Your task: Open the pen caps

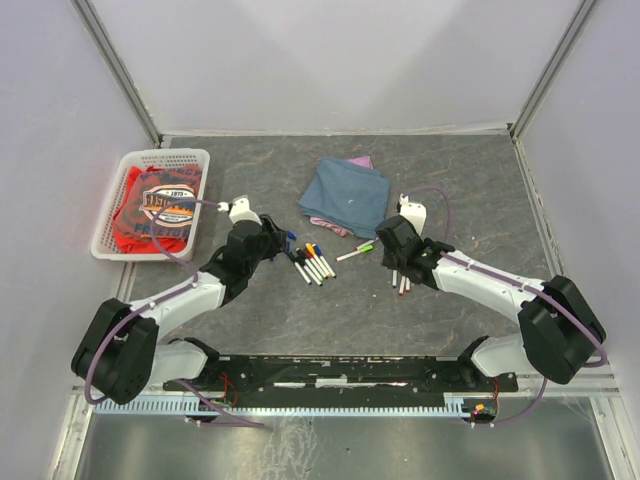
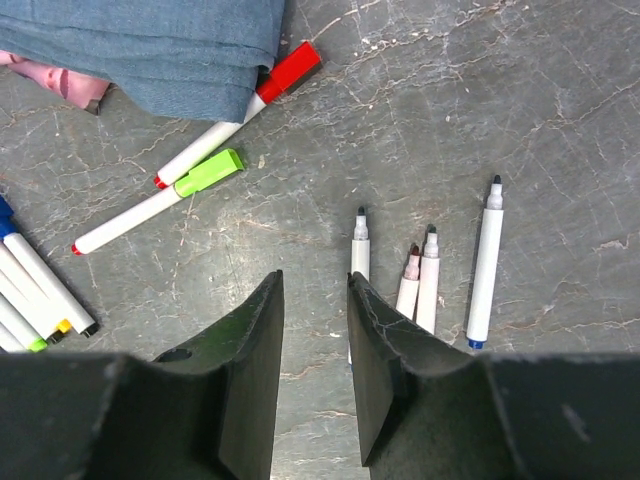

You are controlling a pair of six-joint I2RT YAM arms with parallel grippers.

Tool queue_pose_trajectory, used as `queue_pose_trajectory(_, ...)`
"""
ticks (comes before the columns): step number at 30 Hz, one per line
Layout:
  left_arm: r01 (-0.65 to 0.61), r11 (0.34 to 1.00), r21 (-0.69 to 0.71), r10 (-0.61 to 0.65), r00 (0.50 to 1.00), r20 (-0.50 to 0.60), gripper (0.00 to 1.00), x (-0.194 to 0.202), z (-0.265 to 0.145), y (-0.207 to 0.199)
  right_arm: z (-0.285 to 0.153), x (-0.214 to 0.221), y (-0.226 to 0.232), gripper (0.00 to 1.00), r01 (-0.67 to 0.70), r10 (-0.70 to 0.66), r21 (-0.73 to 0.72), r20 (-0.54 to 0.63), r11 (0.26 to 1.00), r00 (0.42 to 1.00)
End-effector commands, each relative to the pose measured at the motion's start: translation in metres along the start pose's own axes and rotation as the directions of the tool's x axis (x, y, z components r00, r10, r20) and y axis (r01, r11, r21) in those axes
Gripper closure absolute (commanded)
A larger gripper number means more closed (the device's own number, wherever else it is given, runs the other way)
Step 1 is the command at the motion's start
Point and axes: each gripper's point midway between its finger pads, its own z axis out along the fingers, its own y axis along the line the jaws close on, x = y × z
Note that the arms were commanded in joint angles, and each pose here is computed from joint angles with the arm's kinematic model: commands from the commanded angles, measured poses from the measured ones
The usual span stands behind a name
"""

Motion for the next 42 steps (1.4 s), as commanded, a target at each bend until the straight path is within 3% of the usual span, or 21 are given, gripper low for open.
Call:
queue_pose_trajectory(1, -0.156, 0.948, 0.277, 0.151, 0.988, 0.039, 0.45, -0.001, -0.015, -0.064, -0.007, -0.018, 0.019, 0.62, -0.04, 0.043, -0.057, 0.036, 0.998, 0.998)
queue_pose_trajectory(7, -0.334, 0.824, 0.458, 0.381, 0.925, -0.009, 0.45, 0.043, -0.014, -0.126, -0.009, -0.016, 0.024, 0.62, -0.087, 0.091, -0.109, 0.035, 0.99, 0.995)
queue_pose_trajectory(19, -0.516, 0.655, 0.551, 0.638, 0.77, -0.037, 0.44, 0.096, 0.008, -0.158, -0.021, -0.022, 0.011, 0.61, -0.124, 0.134, -0.145, 0.06, 0.982, 0.989)
queue_pose_trajectory(29, -0.585, 0.61, 0.535, 0.725, 0.685, -0.078, 0.44, 0.124, 0.034, -0.156, -0.021, -0.025, 0.005, 0.61, -0.124, 0.135, -0.156, 0.061, 0.98, 0.989)
queue_pose_trajectory(42, -0.634, 0.586, 0.504, 0.765, 0.637, -0.088, 0.44, 0.131, 0.047, -0.152, -0.02, -0.026, 0.005, 0.61, -0.127, 0.138, -0.17, 0.053, 0.977, 0.989)
